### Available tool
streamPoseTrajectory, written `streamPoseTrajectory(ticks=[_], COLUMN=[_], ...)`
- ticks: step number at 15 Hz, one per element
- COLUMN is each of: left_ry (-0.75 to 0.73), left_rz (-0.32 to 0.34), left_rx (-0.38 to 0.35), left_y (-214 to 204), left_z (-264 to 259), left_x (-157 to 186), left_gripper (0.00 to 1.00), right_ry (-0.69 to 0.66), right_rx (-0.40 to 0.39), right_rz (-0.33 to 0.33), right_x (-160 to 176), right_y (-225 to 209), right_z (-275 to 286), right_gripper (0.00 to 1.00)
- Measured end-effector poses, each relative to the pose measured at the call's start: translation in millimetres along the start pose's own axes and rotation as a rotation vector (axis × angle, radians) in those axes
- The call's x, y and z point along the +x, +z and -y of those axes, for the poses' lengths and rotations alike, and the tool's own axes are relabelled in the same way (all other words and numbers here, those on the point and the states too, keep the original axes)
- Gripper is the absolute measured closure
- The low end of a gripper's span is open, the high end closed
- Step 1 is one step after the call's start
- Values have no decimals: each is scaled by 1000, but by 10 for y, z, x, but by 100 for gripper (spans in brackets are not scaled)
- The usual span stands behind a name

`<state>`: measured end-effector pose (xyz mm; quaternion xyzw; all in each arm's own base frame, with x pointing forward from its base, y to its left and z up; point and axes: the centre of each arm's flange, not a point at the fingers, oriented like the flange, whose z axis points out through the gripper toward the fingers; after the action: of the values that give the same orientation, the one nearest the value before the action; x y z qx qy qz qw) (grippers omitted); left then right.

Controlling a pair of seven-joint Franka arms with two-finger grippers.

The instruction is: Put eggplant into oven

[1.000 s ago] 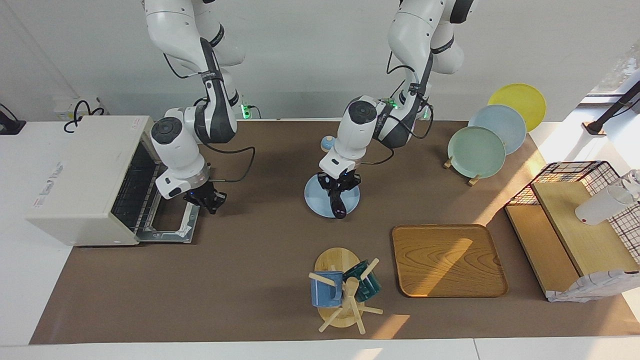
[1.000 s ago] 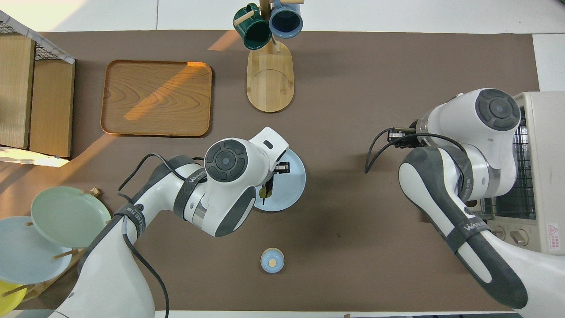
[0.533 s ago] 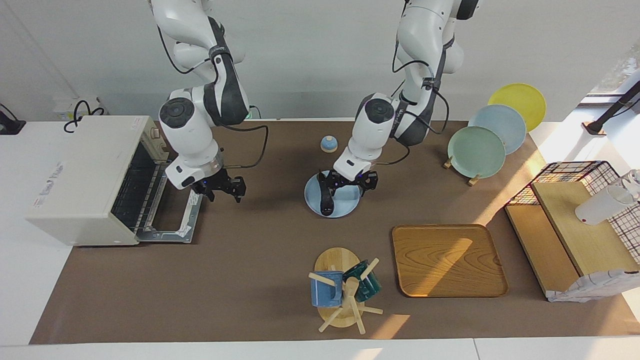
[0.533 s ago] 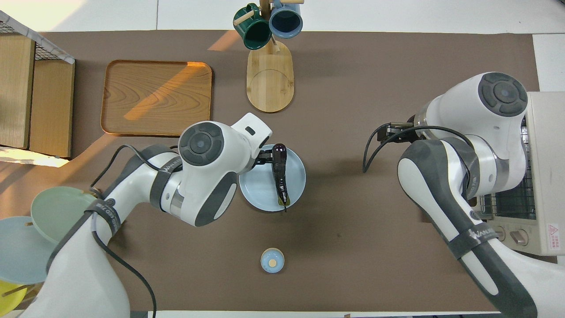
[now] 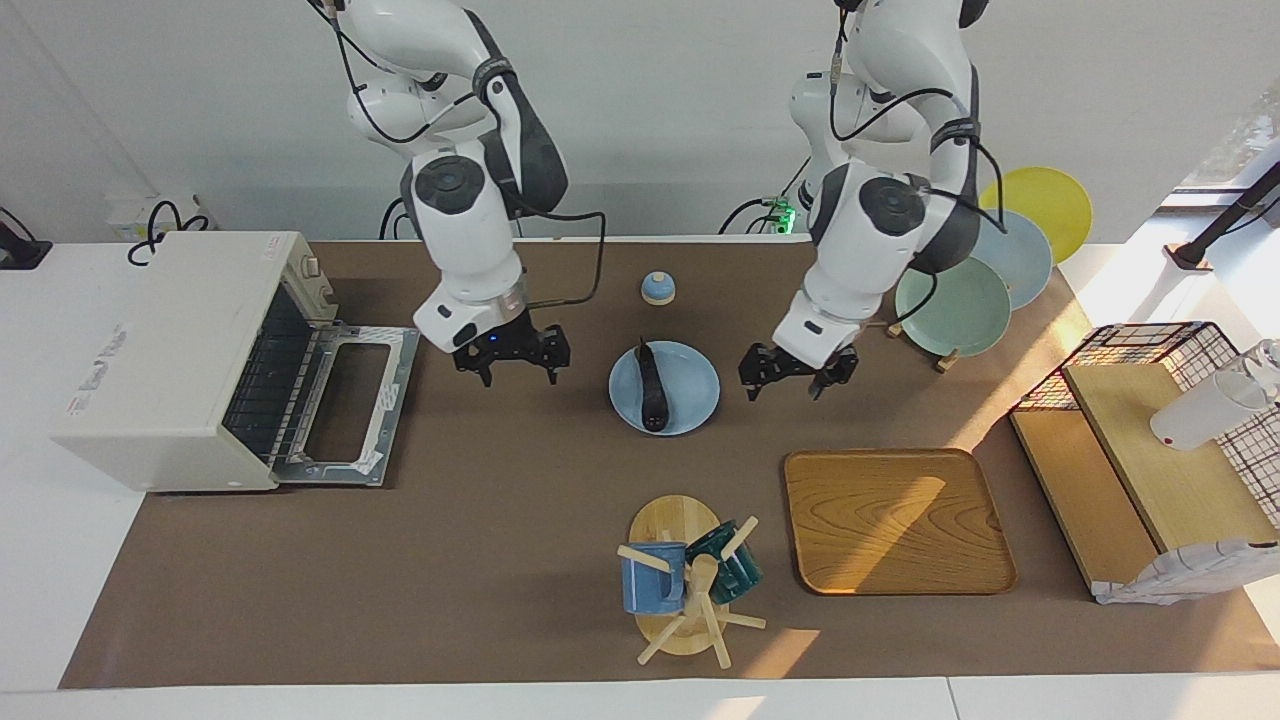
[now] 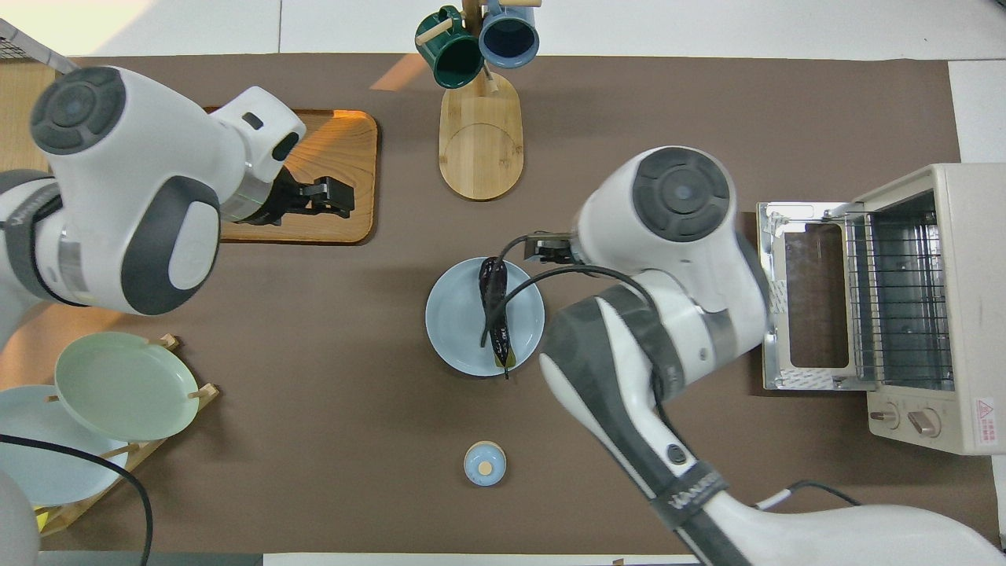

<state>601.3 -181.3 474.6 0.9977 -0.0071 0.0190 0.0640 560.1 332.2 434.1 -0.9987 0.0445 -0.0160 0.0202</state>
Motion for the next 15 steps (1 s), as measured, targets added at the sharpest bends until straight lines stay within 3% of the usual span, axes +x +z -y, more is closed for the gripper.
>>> streamPoseTrajectory(ticks=[2, 4, 7, 10, 11, 13, 15], left_ry=[12, 31, 32, 27, 28, 28, 27], left_rz=[0, 14, 32, 61, 72, 95, 118], left_rx=[18, 33, 47, 57, 60, 65, 70], left_y=[-194, -394, -708, -853, -856, -791, -699], left_z=[289, 471, 671, 758, 758, 767, 784], left_x=[38, -20, -163, -299, -351, -466, -572], left_gripper=[0, 0, 0, 0, 0, 0, 0], right_ry=[49, 70, 52, 47, 43, 27, 13], right_rx=[-28, -5, 11, 16, 20, 25, 25], right_rz=[-7, -31, -42, -46, -49, -51, -49], right_x=[-111, -229, -396, -469, -505, -637, -740], right_y=[233, 574, 1010, 1082, 1098, 1155, 1194], right_z=[738, 1227, 1384, 1359, 1352, 1373, 1394], right_gripper=[0, 0, 0, 0, 4, 23, 29])
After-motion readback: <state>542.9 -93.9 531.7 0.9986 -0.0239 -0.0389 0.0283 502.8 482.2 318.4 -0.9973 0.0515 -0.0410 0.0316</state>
